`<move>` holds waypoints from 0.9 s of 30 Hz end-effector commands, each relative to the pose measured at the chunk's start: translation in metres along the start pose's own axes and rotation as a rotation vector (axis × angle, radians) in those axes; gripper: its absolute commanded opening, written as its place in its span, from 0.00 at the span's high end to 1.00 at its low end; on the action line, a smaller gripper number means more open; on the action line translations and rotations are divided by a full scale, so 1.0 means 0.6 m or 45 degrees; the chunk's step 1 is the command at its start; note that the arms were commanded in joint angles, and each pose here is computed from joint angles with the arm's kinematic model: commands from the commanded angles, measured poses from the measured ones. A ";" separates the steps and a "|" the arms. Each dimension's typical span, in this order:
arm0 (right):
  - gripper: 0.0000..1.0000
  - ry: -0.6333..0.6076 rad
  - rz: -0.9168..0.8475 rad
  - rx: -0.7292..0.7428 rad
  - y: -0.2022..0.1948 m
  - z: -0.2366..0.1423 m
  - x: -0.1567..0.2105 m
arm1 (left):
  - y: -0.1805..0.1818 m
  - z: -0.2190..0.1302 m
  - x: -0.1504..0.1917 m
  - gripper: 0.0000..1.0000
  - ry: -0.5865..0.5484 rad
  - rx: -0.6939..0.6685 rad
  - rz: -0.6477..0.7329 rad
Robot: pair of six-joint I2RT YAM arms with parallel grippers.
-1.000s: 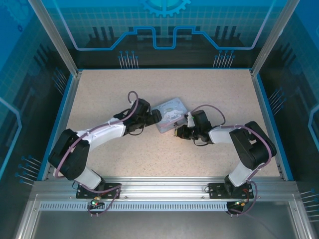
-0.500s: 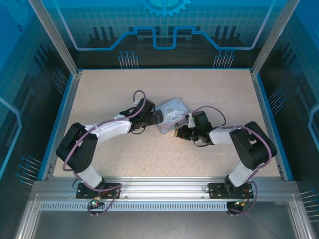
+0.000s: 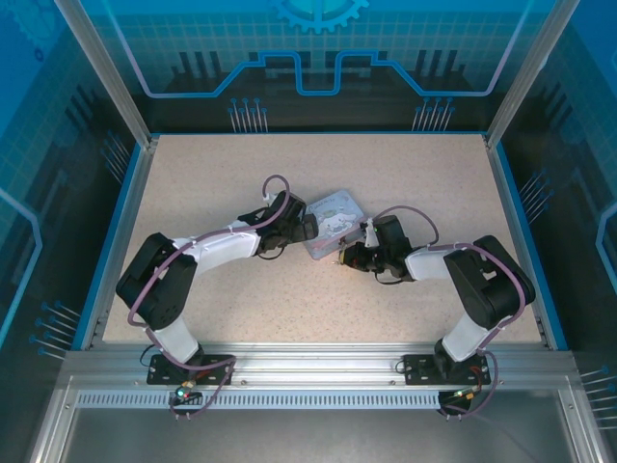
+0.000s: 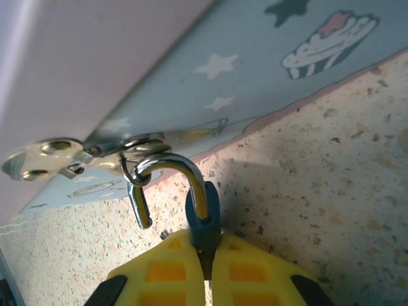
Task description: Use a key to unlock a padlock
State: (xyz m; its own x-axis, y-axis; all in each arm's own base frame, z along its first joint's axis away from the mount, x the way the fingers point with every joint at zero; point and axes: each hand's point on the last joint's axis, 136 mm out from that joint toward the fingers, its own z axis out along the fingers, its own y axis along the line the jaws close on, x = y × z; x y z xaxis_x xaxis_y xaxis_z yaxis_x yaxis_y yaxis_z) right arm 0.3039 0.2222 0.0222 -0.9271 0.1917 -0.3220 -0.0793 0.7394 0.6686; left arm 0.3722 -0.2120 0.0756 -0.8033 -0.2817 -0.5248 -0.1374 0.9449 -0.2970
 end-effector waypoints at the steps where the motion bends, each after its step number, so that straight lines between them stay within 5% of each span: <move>1: 0.93 -0.015 0.034 0.003 -0.007 -0.010 -0.004 | 0.032 0.016 0.022 0.01 0.040 -0.118 0.051; 27: 0.96 -0.057 0.210 -0.136 -0.002 -0.009 -0.024 | 0.040 0.034 0.056 0.01 0.098 -0.129 0.045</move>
State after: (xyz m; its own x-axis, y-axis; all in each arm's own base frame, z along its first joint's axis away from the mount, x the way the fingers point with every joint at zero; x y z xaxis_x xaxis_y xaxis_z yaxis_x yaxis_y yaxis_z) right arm 0.3101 0.2160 0.0285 -0.9211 0.2984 -0.2499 0.0075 0.6556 0.7551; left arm 0.3767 -0.2187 0.0741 -0.7905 -0.2838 -0.5428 -0.1291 0.9435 -0.3052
